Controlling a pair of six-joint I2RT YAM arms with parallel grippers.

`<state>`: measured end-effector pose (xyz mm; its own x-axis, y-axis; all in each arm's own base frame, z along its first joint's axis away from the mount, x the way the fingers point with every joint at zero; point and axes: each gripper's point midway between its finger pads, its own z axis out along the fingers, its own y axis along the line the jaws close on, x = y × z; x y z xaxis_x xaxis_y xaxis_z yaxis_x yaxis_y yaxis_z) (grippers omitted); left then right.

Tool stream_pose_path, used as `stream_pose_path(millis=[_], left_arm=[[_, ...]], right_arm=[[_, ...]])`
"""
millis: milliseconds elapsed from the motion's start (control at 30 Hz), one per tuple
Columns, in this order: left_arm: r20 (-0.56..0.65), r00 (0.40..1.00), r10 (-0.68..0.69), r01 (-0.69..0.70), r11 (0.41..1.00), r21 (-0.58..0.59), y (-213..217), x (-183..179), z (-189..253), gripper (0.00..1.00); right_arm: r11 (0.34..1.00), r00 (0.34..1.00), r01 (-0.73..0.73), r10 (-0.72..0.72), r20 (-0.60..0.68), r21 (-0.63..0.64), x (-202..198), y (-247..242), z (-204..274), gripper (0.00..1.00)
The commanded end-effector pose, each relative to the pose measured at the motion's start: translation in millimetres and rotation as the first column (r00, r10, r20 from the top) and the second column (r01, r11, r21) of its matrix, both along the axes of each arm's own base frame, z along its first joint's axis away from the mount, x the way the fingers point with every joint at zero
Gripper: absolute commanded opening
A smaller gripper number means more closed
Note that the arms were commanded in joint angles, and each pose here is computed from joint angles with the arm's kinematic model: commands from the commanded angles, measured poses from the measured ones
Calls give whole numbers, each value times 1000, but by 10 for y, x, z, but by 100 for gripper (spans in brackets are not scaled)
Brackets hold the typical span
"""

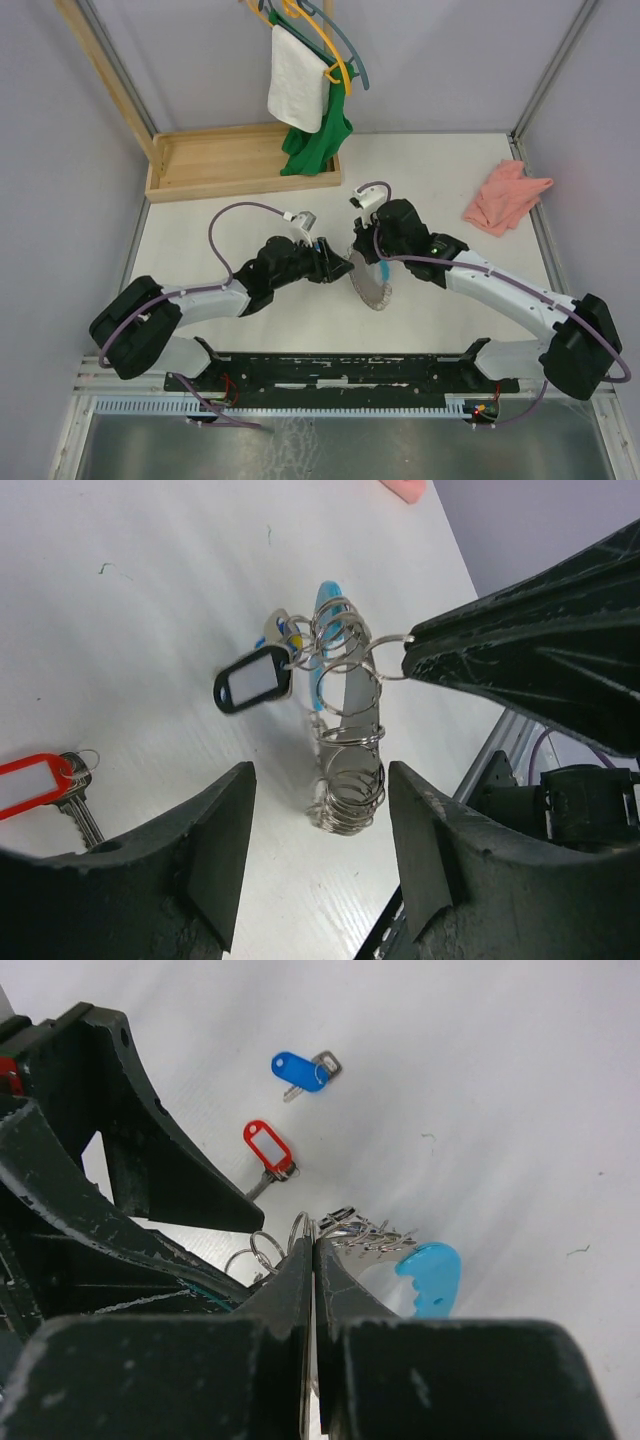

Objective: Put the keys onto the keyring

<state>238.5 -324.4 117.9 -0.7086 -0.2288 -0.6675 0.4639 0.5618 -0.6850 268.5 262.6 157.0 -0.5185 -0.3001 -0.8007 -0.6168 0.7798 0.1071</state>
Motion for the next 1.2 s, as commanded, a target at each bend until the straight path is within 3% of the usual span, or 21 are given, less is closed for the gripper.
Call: stream_pose_path(millis=[0,200,467,967,1167], left_arm=[[154,988,-7,11,1000,-28,14,50,467,64],[261,962,-75,81,997,-11,61,-72,772,69],[301,942,-146,137,989,50,66,-143,719,70],[531,826,-191,170,981,89,226,-165,1065,64],[573,787,-230,209,972,104,178,-131,1098,59]], right_arm=[[992,984,-55,34,172,117,61,96,587,1],[983,964,-128,93,247,129,5,115,699,1],[971,960,-191,154,235,145,-82,196,601,1],[954,895,-299,271,354,27,-252,17,710,1],[956,913,-295,279,297,8,-306,-29,805,1]])
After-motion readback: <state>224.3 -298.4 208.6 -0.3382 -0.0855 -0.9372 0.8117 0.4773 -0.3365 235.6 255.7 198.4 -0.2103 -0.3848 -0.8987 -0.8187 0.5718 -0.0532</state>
